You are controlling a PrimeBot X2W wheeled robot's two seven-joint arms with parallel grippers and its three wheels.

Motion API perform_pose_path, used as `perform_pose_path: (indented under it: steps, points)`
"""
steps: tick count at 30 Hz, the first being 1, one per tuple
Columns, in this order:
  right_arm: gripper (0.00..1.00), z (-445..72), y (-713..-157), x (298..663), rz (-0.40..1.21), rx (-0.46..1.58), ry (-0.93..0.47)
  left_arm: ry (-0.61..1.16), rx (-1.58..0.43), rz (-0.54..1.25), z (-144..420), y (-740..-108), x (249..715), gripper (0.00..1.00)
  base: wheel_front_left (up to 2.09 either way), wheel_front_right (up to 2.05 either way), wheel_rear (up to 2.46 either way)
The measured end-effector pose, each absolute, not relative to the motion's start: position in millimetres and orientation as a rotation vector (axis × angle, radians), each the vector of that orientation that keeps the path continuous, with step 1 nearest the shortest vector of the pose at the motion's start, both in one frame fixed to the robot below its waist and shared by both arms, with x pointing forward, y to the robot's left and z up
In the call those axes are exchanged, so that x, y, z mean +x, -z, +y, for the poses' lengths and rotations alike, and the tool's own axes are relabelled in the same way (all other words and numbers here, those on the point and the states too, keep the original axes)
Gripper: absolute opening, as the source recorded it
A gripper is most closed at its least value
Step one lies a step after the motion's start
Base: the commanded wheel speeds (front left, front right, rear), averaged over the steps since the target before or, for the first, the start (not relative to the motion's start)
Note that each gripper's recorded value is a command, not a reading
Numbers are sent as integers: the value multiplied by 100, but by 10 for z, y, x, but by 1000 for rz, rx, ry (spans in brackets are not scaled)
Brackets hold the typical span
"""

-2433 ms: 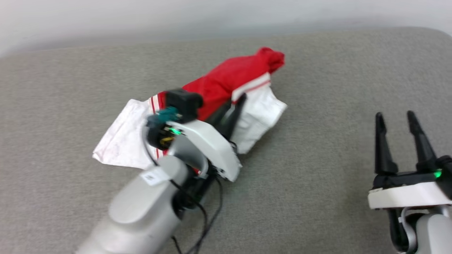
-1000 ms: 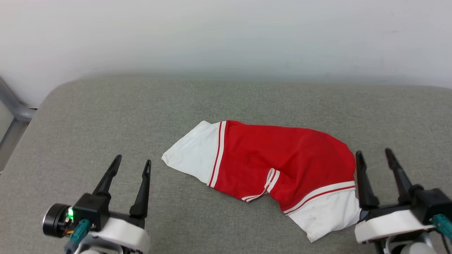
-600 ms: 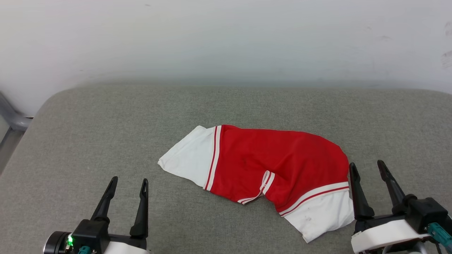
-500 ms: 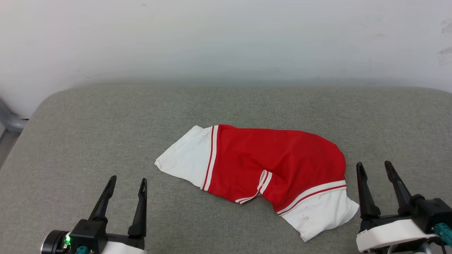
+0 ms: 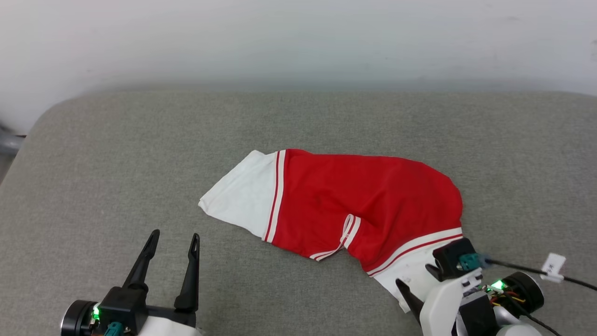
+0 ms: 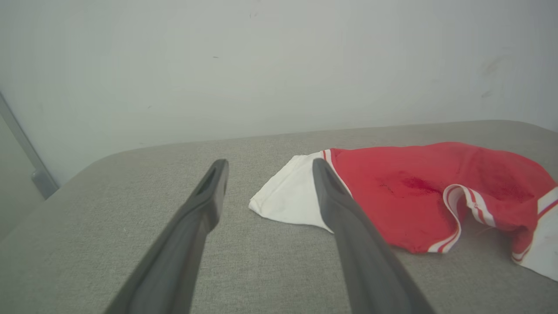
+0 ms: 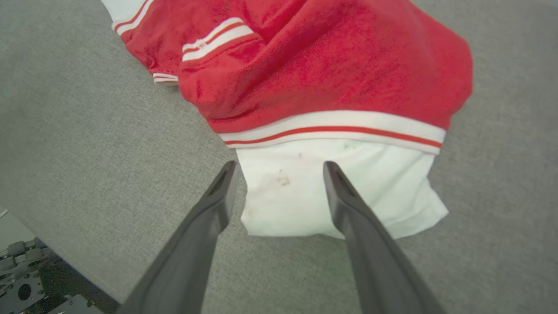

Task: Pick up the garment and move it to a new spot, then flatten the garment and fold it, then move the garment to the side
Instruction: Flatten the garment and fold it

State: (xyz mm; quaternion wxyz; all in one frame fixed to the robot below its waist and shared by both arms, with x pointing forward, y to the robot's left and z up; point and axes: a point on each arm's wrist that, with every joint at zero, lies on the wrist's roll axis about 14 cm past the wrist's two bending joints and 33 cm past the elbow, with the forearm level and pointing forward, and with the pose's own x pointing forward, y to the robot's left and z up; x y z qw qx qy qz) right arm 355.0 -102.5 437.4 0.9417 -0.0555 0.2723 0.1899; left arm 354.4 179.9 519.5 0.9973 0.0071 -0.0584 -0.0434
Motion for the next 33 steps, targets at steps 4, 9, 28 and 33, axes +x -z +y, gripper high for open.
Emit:
perform_pose_path:
  steps: [4,9,28,33]
  points:
    - [100,-1054,-4163,3380,800,-199,-451,82,15,-115,1811,-5184,3593,100,0,0,0]
    - [100,-1067,-4058,3348,919,-276,-492,57,14,-106,1878,-5156,3600,100,0,0,0]
    - [0,-954,-3570,3443,1006,-336,-561,0,35,-56,2084,-5004,3645,100,0,0,0]
    - [0,-1213,-3616,3424,1015,-370,-522,15,28,-67,2017,-5028,3670,100,0,0,0]
